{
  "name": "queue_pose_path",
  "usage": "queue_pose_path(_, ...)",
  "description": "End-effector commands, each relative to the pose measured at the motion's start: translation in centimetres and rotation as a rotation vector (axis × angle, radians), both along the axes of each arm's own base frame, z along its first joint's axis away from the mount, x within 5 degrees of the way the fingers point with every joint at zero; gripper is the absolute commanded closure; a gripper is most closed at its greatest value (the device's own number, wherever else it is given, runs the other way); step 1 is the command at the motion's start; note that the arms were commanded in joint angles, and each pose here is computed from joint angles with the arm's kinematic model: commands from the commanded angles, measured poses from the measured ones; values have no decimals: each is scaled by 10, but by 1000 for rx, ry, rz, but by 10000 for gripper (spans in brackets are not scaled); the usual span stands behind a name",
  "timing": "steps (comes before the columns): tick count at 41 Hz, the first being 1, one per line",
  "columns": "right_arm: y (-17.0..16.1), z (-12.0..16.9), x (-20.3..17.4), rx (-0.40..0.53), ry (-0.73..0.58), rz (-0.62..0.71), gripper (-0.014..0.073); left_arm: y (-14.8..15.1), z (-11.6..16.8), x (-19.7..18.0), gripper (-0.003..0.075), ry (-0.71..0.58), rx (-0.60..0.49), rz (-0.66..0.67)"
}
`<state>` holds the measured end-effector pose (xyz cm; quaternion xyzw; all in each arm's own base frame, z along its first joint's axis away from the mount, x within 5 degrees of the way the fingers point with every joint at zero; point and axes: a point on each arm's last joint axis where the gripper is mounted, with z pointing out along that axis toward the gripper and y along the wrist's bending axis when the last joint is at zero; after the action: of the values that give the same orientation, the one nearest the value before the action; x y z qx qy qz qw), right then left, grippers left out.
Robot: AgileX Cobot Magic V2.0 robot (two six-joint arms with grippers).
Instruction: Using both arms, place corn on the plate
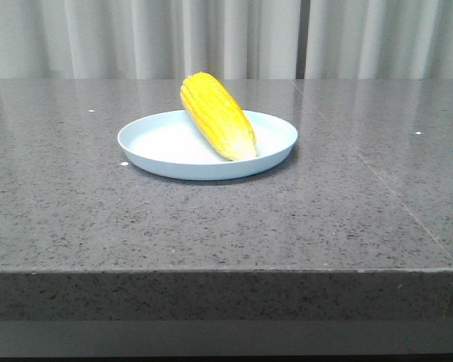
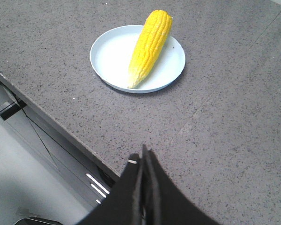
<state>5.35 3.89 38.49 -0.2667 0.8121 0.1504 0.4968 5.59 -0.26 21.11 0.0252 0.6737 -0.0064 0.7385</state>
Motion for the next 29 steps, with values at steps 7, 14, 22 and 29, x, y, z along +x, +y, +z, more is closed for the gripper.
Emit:
queue_pose_path(7,-16,-22,-4,133,-243,-210,662,-1,1,-1,741,-80,-11,-11)
queue_pose_path(14,-29,-78,-10,203,-479,-418,662,0,1,-1,741,-80,-11,-9)
queue_pose_path(22,-37,-128,-9,220,-637,-564,662,0,1,-1,741,-80,-11,-9)
queue_pose_path(29,-41,-157,-2,219,-662,-620,662,0,1,-1,741,-78,-11,-9)
